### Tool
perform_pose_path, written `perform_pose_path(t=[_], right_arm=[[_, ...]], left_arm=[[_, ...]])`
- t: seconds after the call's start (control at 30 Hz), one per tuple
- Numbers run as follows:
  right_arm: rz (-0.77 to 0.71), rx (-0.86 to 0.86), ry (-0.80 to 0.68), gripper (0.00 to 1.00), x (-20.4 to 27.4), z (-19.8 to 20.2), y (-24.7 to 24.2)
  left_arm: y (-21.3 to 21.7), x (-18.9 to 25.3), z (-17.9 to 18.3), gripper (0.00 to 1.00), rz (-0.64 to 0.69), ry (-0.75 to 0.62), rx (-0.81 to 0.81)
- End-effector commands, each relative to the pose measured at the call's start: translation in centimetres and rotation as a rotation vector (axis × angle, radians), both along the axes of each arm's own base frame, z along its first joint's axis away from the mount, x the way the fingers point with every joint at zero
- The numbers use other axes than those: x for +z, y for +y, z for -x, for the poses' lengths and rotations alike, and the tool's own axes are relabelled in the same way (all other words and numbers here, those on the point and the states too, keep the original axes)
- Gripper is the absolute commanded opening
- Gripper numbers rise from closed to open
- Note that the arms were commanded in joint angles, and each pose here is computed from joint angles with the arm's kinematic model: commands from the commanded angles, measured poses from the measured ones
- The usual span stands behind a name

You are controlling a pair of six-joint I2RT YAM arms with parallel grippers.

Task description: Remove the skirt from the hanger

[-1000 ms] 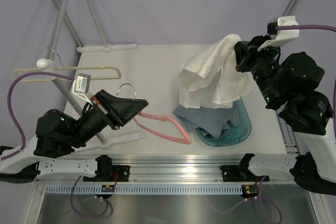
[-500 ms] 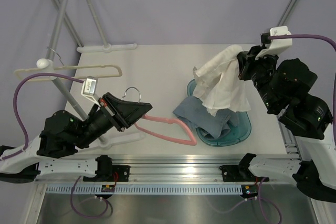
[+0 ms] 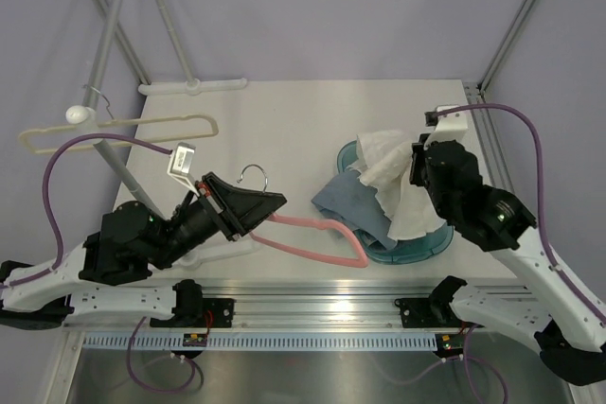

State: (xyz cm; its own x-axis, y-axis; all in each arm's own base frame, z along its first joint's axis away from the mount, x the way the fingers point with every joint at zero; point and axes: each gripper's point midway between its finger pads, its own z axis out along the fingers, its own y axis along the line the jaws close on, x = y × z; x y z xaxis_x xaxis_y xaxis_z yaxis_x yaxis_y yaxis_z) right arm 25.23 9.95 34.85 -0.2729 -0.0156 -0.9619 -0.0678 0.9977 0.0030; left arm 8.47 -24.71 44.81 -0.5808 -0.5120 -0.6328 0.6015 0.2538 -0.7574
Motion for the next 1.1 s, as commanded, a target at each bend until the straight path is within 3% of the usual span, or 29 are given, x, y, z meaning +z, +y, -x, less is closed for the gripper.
perform_pose_path(t=[0.0, 0.13, 0.27, 0.3, 0.37, 0.4, 0.47, 0.7, 0.8, 1.07], right_arm=[[-0.020, -0.089, 0.158, 0.02, -5.7, -0.9, -0.1], [-0.052, -0.214, 0.377, 0.16, -13.2, -0.9, 0.4], [-0.095, -0.219, 0.547, 0.30, -19.5, -0.3, 2.6], [-0.099, -0.223, 0.564, 0.46, -20.3, -0.2, 2.8], [-0.078, -0.231, 0.591, 0.69, -21.3, -0.2, 2.9], [-0.064, -0.236, 0.588, 0.87, -21.0, -0.4, 2.8], [0.006, -0.240, 0.570, 0.99, -20.0, -0.8, 2.1], [0.063, -0.127, 0.448, 1.00, -11.4, -1.6, 2.6], [0.045, -0.024, 0.436, 0.99, -10.1, -0.6, 4.6], [0.086, 0.188, 0.503, 0.99, -12.9, 2.8, 12.2]], left_arm=[[0.1, 1.8, 0.3, 0.00, 0.090, 0.012, -0.018], [-0.1, 1.4, 0.4, 0.00, 0.091, 0.021, -0.025], [-0.1, 1.5, 0.5, 0.00, 0.089, 0.019, -0.032], [0.0, 1.6, 0.6, 0.00, 0.090, 0.022, -0.034], [0.2, 1.6, 0.7, 0.00, 0.086, 0.022, -0.037], [0.4, 1.6, 0.7, 0.00, 0.089, 0.022, -0.036], [0.7, 1.5, 0.6, 0.00, 0.085, 0.023, -0.030], [0.7, 1.0, 0.4, 0.00, 0.085, 0.023, -0.017], [0.6, 1.1, 0.4, 0.00, 0.081, 0.020, -0.016], [0.7, 1.2, 0.3, 0.00, 0.079, 0.016, -0.014]])
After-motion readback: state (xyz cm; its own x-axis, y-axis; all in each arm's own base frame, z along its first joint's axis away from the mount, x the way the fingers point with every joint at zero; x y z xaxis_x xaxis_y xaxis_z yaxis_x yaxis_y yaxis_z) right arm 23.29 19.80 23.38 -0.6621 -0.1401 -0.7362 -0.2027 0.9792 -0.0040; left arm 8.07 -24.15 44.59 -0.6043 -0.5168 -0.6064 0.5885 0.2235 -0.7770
